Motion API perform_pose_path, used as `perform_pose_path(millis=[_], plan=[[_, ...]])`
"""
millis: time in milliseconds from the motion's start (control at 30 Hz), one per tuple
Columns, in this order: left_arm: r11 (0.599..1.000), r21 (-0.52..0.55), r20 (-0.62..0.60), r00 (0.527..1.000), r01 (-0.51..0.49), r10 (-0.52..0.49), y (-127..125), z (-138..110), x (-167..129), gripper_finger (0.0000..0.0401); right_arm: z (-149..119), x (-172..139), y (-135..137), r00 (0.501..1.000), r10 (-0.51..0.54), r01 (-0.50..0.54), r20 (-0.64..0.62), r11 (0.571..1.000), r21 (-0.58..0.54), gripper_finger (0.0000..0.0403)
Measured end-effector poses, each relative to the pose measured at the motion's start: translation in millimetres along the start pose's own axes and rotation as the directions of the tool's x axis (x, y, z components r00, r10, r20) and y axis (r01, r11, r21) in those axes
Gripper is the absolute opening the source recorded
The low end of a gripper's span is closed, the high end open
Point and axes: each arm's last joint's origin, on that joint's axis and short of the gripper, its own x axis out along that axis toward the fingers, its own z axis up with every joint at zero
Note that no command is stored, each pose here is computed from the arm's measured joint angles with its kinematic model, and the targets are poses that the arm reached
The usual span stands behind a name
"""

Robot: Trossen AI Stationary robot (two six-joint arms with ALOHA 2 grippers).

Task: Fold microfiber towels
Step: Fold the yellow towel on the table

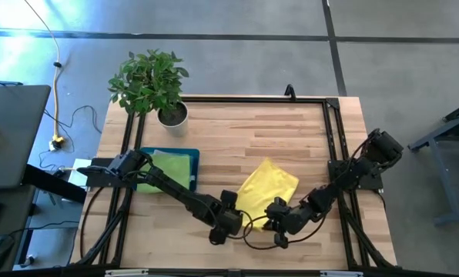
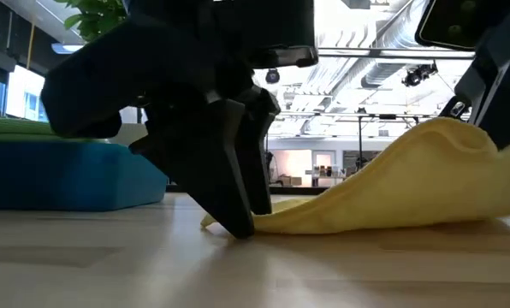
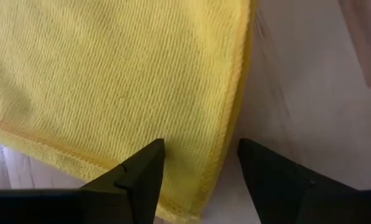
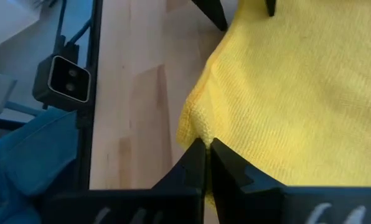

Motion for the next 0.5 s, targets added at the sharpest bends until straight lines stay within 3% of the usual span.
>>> perform_pose_path(millis=[167, 500], plan=[[0.998, -0.058, -0.004, 1.000, -0.028, 0.027, 4.5, -0.3, 1.6, 0.0165, -0.8, -0.5, 2.0, 1.000, 0.011, -0.011, 0.003, 1.000, -0.002, 0.0000], [0.992, -0.114, 0.000, 0.999, 0.053, -0.053, -1.6, 2.8, -2.4, 0.0009, -11.5, -3.9, 10.8, 0.999, 0.031, -0.032, -0.019, 0.999, -0.034, 0.0000]])
